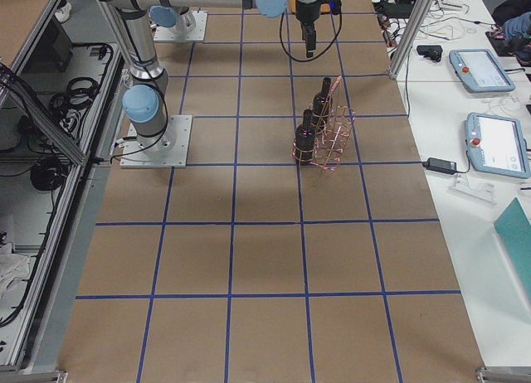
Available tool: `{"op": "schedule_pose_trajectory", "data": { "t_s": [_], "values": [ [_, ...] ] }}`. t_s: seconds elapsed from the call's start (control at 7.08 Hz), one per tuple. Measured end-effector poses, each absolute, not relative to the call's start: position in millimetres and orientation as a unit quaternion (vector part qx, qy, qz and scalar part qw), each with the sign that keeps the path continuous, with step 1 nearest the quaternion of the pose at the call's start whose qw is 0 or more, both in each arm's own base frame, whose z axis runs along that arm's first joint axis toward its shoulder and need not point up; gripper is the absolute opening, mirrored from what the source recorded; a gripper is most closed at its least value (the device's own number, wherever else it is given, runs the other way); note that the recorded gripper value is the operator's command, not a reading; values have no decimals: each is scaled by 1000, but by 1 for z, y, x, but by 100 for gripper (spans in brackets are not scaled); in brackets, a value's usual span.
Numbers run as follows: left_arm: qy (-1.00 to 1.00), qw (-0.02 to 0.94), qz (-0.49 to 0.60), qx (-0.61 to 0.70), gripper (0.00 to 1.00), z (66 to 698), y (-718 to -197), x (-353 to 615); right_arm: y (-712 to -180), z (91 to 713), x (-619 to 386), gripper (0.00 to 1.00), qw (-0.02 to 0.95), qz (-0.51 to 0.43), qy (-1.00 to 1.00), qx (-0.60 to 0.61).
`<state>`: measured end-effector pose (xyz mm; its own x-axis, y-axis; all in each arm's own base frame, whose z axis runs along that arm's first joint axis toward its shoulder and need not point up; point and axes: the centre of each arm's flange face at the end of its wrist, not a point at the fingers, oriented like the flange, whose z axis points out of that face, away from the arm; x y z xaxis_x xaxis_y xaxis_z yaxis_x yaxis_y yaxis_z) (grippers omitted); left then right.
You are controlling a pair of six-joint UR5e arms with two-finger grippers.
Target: Take wine from basket and place on tray
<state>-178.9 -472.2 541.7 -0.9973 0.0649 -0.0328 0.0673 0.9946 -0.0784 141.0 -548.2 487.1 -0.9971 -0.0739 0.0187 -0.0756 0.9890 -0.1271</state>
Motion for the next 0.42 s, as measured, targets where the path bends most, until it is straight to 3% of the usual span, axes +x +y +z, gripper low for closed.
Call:
{"op": "schedule_pose_trajectory", "data": {
  "t_s": [0.42],
  "values": [
    [999, 14, -40, 33, 100, 541, -472, -179, -548, 487, 141, 100, 7, 63, -997, 36]
  ]
}}
